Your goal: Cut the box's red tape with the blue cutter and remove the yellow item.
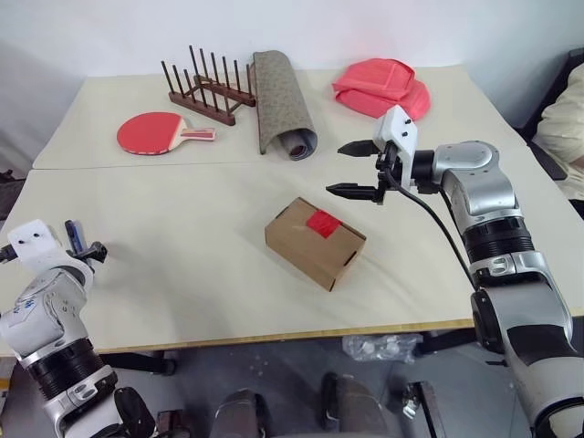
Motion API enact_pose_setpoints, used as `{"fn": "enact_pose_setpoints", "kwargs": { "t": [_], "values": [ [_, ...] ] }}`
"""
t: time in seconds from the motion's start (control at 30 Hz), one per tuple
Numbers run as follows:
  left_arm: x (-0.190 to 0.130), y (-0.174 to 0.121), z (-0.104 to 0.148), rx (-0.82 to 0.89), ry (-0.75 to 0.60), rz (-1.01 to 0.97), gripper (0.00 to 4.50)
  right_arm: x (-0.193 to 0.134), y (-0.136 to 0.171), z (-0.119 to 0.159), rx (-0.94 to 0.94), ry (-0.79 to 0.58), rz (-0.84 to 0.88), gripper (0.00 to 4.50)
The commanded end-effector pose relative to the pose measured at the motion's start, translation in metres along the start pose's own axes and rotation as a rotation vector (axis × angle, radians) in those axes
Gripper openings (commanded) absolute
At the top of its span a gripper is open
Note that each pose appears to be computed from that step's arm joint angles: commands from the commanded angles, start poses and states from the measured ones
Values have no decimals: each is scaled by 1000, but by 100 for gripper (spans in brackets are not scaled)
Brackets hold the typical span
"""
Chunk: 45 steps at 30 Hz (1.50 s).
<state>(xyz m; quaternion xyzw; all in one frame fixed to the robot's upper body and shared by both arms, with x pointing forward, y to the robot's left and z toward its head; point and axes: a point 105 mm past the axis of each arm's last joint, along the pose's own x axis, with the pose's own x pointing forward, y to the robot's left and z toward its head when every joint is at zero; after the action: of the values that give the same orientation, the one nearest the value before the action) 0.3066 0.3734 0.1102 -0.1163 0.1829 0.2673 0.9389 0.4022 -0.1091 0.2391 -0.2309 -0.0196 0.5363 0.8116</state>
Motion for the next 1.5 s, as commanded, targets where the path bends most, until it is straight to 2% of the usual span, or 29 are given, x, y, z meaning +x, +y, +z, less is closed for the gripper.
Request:
{"fn": "enact_pose_setpoints", "kwargs": {
  "t": [0.03, 0.37, 0.6, 0.77, 1.17, 1.23, 1.5],
  "values": [
    [10, -5, -34, -5, 137, -41, 408, -5, -6, 20, -63, -35, -18, 450],
    [13, -8, -42, -20, 174, -78, 150, -8, -8, 21, -66, -31, -27, 450],
    [12, -12, -43, 9, 187, -105, 150, -8, -8, 22, -67, -30, -29, 450],
    [11, -9, -42, 15, 183, -92, 42, -8, -8, 22, -68, -30, -26, 450],
    [-7, -9, -27, 134, 156, -180, 42, -9, -7, 23, -67, -36, -29, 450],
    [-23, -21, -23, 228, 132, -295, 42, -10, -6, 24, -67, -40, -29, 450],
    [-101, -60, -38, 632, 76, -817, 42, -9, 5, 31, -76, -56, 18, 450]
  ]
}}
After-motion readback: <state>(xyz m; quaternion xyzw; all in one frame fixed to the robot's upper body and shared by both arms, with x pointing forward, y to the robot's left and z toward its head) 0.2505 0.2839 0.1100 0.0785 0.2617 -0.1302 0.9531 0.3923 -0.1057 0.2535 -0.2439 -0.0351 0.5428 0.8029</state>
